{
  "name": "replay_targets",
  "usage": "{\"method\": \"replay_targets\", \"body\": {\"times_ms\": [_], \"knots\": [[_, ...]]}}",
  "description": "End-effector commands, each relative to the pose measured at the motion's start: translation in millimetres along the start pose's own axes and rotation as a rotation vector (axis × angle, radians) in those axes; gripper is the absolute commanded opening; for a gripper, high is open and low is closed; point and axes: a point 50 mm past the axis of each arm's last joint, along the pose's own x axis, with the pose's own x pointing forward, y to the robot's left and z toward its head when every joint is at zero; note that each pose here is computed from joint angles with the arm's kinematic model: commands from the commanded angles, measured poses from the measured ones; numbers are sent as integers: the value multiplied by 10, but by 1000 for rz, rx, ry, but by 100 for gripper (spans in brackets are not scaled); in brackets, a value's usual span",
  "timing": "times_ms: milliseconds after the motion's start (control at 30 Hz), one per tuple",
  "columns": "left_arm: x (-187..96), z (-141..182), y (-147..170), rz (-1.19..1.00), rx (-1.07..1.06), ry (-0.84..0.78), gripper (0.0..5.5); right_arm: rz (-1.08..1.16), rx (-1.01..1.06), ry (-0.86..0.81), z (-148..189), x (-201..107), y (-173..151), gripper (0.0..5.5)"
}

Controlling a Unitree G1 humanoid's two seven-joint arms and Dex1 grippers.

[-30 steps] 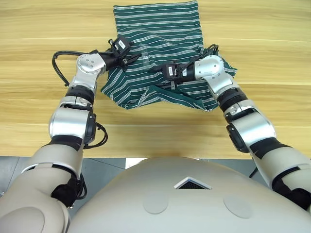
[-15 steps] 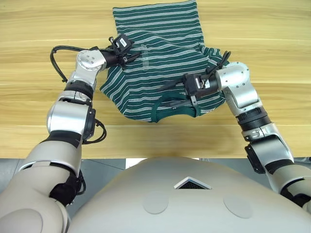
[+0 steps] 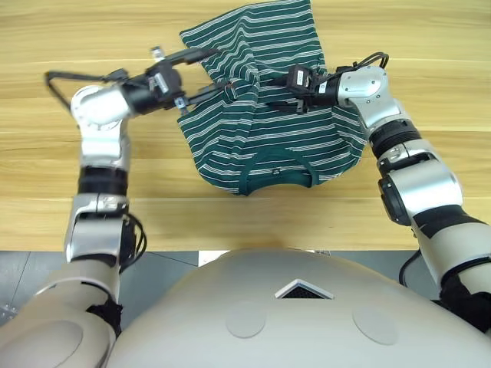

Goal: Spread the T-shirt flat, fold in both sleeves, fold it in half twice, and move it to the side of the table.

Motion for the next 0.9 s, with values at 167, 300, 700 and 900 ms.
{"method": "replay_targets", "body": {"times_ms": [167, 300, 700, 900], "knots": [[-403, -103, -823, 99, -208, 217, 209, -35, -12, 10, -62, -149, -78, 231], [-154, -226, -845, 202, -190, 236, 209, -36, -20, 34, -98, -124, -46, 231], [-121, -541, -670, 361, -209, 374, 209, -34, -56, 70, -205, -147, 43, 231], [-237, -776, -1048, 193, -192, 543, 209, -73, -56, 54, -179, -157, 4, 231]]}}
